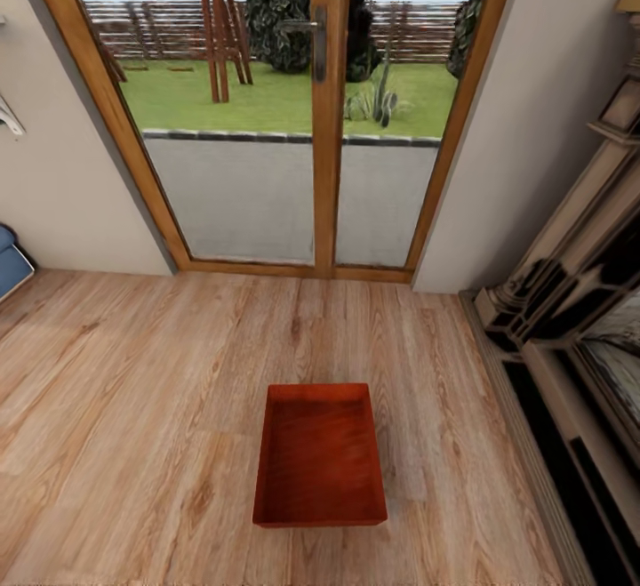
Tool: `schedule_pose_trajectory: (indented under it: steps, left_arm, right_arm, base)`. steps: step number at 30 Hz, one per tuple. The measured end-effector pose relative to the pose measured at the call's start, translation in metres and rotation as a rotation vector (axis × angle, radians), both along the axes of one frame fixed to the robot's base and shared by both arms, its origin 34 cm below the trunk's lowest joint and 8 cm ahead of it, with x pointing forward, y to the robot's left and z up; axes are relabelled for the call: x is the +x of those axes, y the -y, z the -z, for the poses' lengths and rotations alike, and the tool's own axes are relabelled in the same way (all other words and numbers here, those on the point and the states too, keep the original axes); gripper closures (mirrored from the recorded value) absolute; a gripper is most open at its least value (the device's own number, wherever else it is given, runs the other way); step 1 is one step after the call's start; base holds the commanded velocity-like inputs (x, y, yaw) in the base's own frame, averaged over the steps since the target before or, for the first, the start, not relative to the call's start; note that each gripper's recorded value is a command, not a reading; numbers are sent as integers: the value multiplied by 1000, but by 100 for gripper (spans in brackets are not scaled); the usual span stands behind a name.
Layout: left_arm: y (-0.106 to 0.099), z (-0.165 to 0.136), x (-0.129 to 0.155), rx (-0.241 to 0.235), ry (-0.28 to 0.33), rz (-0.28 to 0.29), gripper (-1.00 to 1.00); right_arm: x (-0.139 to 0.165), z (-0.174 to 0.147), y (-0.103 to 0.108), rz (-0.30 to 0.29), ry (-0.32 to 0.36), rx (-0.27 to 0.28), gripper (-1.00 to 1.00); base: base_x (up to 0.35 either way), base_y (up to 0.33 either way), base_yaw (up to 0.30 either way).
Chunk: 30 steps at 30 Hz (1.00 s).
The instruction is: Move the two storage containers from the living room to the garage. In the garage, place one container on the floor and stack the other container on top of it (either order is fine).
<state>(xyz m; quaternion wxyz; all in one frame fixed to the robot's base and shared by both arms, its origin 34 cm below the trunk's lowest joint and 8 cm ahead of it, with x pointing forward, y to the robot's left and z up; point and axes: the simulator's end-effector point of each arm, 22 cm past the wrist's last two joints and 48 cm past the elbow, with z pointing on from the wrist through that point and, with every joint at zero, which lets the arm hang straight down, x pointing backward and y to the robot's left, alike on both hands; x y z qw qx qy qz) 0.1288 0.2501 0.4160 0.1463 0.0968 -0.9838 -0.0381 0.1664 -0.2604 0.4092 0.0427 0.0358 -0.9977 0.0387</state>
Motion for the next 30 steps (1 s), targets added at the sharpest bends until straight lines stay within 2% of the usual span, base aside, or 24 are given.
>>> schedule_pose_trajectory:
  steps: [30]
  left_arm:
    - [1, -1, -18, -2, -47, 0, -100]
  right_arm:
    - [-18, 1, 0, 0, -45, 0, -100]
  base:
    - [0, 0, 0]
